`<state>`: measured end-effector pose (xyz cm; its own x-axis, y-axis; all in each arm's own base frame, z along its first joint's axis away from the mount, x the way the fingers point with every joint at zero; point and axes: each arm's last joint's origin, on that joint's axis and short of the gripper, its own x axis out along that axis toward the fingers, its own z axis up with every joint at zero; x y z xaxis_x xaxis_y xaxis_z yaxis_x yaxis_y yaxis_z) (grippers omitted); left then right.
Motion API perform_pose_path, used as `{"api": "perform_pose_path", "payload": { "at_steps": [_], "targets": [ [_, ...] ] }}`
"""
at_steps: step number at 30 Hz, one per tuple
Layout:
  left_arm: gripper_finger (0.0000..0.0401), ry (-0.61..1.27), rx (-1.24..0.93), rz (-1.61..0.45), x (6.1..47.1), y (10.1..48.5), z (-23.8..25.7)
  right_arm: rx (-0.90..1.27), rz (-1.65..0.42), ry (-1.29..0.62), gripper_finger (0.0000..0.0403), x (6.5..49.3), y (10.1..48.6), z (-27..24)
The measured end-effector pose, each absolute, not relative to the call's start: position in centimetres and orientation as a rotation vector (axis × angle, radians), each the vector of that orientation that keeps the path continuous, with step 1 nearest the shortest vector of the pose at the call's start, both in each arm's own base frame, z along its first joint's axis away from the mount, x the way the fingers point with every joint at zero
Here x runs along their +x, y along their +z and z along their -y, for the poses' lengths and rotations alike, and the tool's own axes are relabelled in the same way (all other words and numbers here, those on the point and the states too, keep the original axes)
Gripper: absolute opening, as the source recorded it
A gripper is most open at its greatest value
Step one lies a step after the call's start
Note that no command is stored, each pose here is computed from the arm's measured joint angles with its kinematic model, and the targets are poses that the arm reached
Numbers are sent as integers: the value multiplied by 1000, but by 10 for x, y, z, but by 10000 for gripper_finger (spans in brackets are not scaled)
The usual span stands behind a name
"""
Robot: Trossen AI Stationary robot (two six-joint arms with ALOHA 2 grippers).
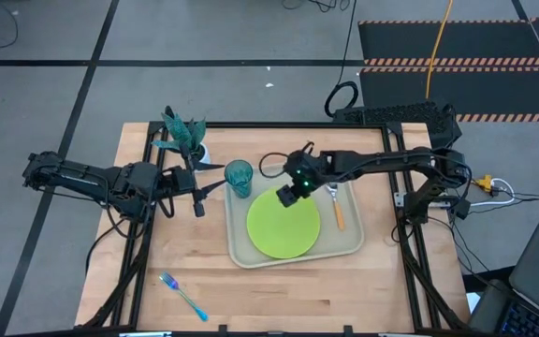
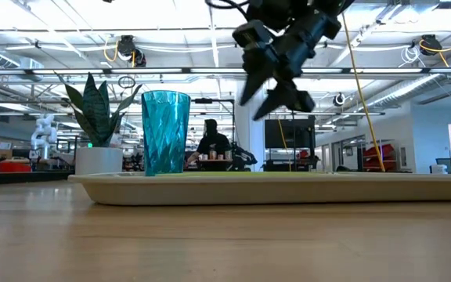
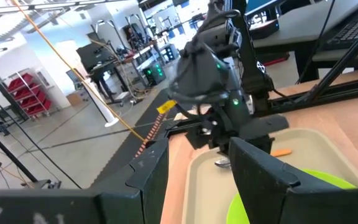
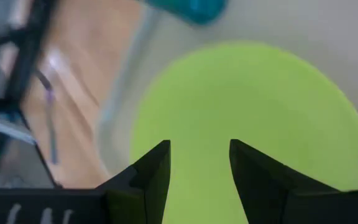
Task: Pick and place plate/cup/fork/spoon on tray
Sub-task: Put the orange spoon to the right side of the green plate on the food tray
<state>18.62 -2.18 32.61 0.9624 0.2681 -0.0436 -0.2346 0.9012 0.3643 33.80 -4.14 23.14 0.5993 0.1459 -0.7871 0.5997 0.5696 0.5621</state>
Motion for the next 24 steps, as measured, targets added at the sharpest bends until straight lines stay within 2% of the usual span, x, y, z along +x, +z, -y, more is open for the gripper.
{"api": "perform_pose_path", "payload": {
  "at_steps": [6,13,24],
  "targets": [
    [172,259,365,-101,186,325,22,909,-1149,-505,155,315,219,37],
    [172,259,364,-99,186,326,22,750,-1390,-900,155,279,212,38],
    [172,259,361,-101,186,325,22,718,-1461,-991,155,260,181,29]
  ]
}}
